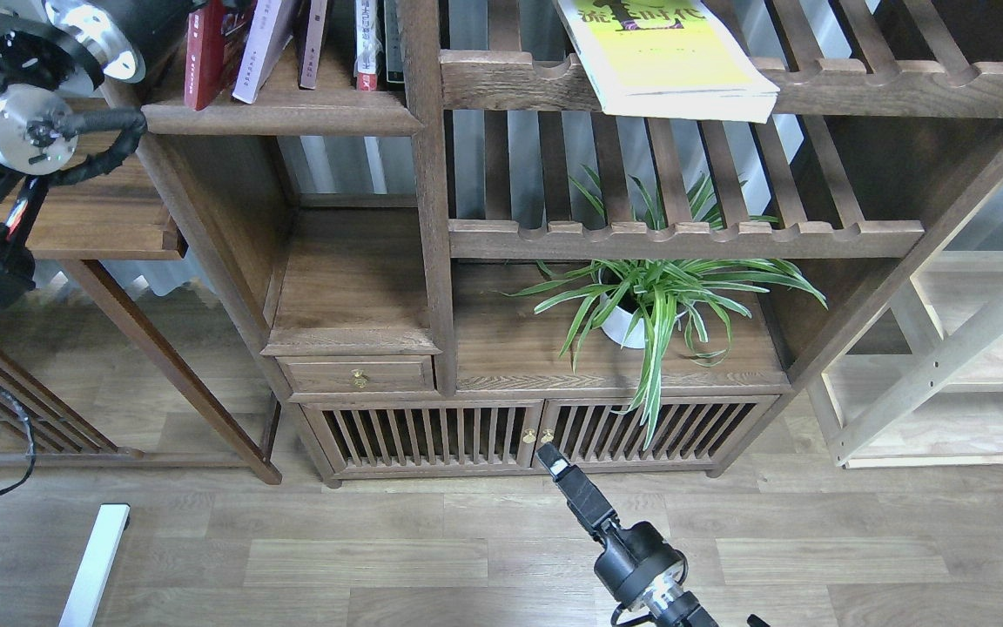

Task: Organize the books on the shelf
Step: 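Press the red book upright into the top-shelf row with left gripper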

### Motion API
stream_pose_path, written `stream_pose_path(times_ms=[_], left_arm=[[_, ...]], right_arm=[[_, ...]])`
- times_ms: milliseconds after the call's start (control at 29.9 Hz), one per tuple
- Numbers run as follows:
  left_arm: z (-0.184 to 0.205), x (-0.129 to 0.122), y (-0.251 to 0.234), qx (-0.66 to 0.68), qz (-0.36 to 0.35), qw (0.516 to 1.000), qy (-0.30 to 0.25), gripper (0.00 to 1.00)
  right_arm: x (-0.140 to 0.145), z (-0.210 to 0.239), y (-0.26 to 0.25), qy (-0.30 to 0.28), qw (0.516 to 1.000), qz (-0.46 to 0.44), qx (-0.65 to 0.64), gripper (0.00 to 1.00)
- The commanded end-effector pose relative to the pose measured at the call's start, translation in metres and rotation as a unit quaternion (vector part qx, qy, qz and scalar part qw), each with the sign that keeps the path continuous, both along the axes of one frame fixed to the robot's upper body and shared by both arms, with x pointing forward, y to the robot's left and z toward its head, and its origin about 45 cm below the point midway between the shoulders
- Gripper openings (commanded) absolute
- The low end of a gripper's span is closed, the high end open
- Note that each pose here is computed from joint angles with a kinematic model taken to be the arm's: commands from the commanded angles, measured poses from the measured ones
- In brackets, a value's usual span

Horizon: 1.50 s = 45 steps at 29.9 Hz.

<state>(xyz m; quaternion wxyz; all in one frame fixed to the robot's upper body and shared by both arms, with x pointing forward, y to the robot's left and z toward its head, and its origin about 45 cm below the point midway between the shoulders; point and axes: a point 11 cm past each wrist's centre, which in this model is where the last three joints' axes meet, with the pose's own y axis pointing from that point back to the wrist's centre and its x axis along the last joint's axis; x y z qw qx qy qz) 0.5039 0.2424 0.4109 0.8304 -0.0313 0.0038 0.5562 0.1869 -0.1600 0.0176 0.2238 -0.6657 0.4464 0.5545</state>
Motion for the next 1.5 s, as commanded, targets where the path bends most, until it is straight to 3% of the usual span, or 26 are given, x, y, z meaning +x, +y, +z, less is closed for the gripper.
stream_pose_path(times_ms=[0,1136,1471], left_arm=[[0.003,0.001,-0.002,-0.001,0.000,1.000,-0.001,0.34],[0.057,0.013,-0.027,-0.070,-0.007,0.996,-0.048,0.34],[0.052,-0.005,-0.012,-0.074,-0.020,0.996,-0.050,0.37]], right_arm=[[-0.003,-0.001,0.000,0.003,1.000,-0.001,0.000,0.99],[-0.004,-0.003,-0.002,0.006,1.000,-0.004,-0.001,0.99],[0.005,0.000,-0.007,0.002,1.000,-0.014,-0.005,0.99]])
